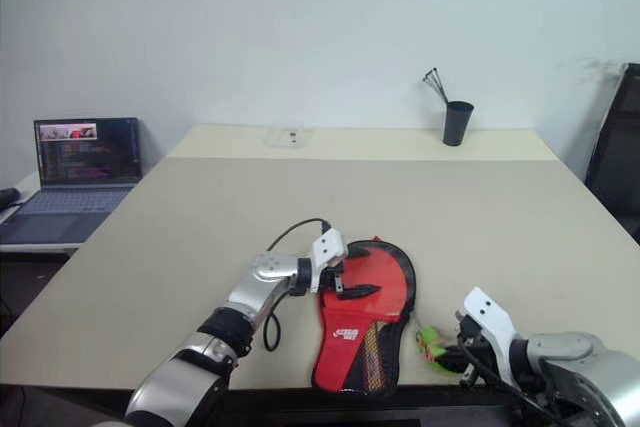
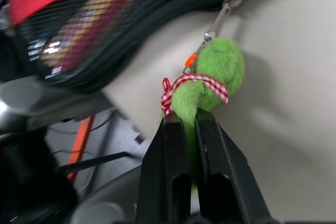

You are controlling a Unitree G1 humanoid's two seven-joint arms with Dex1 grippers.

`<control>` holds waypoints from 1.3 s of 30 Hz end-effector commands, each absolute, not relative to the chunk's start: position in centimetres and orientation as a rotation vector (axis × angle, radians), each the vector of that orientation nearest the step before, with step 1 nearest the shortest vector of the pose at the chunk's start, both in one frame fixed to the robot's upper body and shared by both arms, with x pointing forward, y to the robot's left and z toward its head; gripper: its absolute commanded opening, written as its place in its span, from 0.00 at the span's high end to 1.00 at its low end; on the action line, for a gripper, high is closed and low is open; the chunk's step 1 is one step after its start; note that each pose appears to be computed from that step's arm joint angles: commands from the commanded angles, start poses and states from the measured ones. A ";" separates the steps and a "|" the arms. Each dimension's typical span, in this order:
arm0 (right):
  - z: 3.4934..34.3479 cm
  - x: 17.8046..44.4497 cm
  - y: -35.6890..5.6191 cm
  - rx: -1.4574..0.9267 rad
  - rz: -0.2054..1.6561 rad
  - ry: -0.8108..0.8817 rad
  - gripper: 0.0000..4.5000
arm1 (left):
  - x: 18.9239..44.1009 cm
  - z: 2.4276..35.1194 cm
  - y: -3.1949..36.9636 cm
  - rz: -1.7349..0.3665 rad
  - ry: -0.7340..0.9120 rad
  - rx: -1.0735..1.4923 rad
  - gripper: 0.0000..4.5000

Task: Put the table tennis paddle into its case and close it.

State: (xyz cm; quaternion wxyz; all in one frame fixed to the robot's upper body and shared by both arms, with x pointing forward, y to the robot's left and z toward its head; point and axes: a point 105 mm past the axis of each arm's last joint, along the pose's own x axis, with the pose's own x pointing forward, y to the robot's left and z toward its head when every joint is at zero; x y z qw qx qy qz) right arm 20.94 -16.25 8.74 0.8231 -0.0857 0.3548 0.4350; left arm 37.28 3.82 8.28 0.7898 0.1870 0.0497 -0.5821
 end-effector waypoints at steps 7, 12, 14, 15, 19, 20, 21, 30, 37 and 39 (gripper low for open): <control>9.1 15.7 -13.9 -0.128 1.202 0.801 1.00 | 36.6 5.3 4.3 -1.248 0.219 0.435 0.02; 9.0 14.0 -13.5 -0.106 1.267 0.827 1.00 | 36.6 5.3 4.2 -1.247 0.219 0.435 0.02; 9.0 13.5 -13.3 -0.094 1.287 0.828 1.00 | 36.7 5.3 4.2 -1.246 0.218 0.435 0.02; 9.0 13.3 -13.1 -0.089 1.295 0.825 1.00 | 36.6 5.3 4.1 -1.245 0.217 0.434 0.02; 9.0 13.6 -12.8 -0.106 1.280 0.803 1.00 | 36.6 5.3 4.1 -1.244 0.215 0.427 0.02; 9.0 14.0 -13.0 -0.110 1.265 0.797 1.00 | 36.6 5.4 4.1 -1.243 0.214 0.423 0.02; 9.1 14.3 -13.1 -0.114 1.256 0.791 1.00 | 36.6 5.4 4.1 -1.242 0.212 0.420 0.02; 11.2 16.7 -14.3 -0.137 1.260 0.720 0.60 | 36.3 5.4 3.9 -1.235 0.200 0.400 0.02; 14.4 21.1 -15.2 -0.161 1.199 0.562 0.06 | 36.2 5.7 4.2 -1.223 0.186 0.404 0.02; 15.4 23.5 -15.4 -0.174 1.151 0.485 0.01 | 36.2 6.4 4.7 -1.211 0.164 0.389 0.02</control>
